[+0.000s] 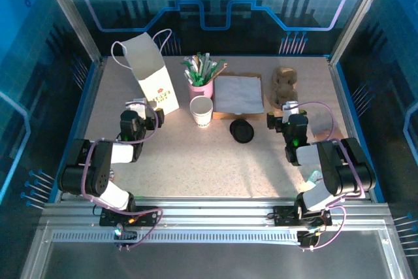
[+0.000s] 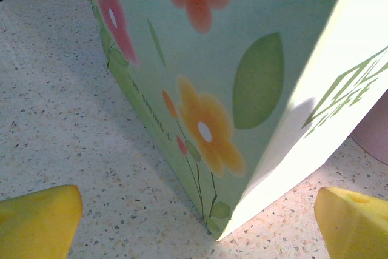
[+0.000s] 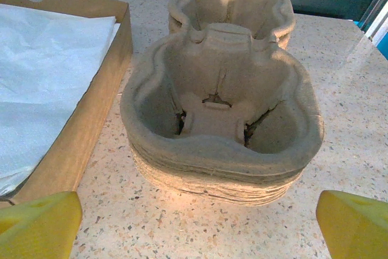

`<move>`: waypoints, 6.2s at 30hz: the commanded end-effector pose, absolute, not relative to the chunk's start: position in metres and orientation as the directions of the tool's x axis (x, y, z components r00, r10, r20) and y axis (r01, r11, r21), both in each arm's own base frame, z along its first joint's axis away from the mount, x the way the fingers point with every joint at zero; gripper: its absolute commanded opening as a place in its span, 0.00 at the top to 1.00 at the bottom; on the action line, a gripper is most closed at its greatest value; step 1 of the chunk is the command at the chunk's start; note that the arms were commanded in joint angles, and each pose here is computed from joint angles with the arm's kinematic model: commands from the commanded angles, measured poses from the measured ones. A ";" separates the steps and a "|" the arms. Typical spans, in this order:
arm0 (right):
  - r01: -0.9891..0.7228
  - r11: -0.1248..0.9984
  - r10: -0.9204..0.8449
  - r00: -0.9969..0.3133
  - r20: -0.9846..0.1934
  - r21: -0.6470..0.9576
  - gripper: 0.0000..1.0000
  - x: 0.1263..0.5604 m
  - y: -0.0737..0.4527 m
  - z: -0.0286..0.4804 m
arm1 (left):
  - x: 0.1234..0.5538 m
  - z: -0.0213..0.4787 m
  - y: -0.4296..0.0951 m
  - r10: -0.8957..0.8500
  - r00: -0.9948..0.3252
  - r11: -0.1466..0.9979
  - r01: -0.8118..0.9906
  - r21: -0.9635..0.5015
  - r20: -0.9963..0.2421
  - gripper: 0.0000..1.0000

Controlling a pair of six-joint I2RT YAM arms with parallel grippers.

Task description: Pack the takeout coffee

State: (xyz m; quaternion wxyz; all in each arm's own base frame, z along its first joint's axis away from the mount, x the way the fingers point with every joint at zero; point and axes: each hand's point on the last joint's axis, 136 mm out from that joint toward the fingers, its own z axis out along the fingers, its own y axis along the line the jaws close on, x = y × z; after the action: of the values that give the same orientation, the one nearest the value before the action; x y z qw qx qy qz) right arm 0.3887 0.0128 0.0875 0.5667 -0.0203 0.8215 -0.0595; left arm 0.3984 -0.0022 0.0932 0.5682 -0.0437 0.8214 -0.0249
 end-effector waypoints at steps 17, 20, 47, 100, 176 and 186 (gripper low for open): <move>-0.030 0.946 0.310 -0.199 -0.930 0.322 0.00 0.354 0.053 0.250 | 0.377 0.185 0.026 -0.495 -0.362 0.852 -0.378 -0.361 -0.790 0.01; -0.120 0.913 0.357 -0.224 -0.907 0.389 0.00 0.345 0.067 0.269 | 0.363 0.203 0.023 -0.591 -0.383 0.793 -0.440 -0.422 -0.710 0.01; -0.234 0.939 0.055 -0.621 -0.782 0.252 0.00 0.301 0.147 0.256 | 0.300 0.252 -0.089 -0.577 -0.616 0.798 -0.284 -0.532 -0.537 0.08; -0.413 0.910 -0.274 -0.670 -0.690 0.040 0.00 0.230 0.169 0.234 | 0.391 0.141 -0.183 -0.355 -0.851 0.931 -0.282 -0.234 -0.387 0.64; 0.020 0.559 0.417 -0.871 -0.260 0.829 0.07 0.295 0.263 0.180 | 0.353 0.165 -0.185 -0.490 -0.805 0.833 -0.319 -0.451 -0.336 1.00; 0.126 0.488 0.447 -0.886 -0.123 0.864 0.10 0.309 0.291 0.151 | 0.349 0.167 -0.183 -0.499 -0.798 0.827 -0.322 -0.460 -0.339 1.00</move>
State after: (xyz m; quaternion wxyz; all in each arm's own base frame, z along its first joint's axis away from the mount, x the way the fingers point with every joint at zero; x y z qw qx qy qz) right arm 0.3059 0.2794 0.1468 0.1750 0.1607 0.8602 0.4512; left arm 0.3526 -0.1797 0.1554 0.2208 -0.2168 0.9350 -0.1730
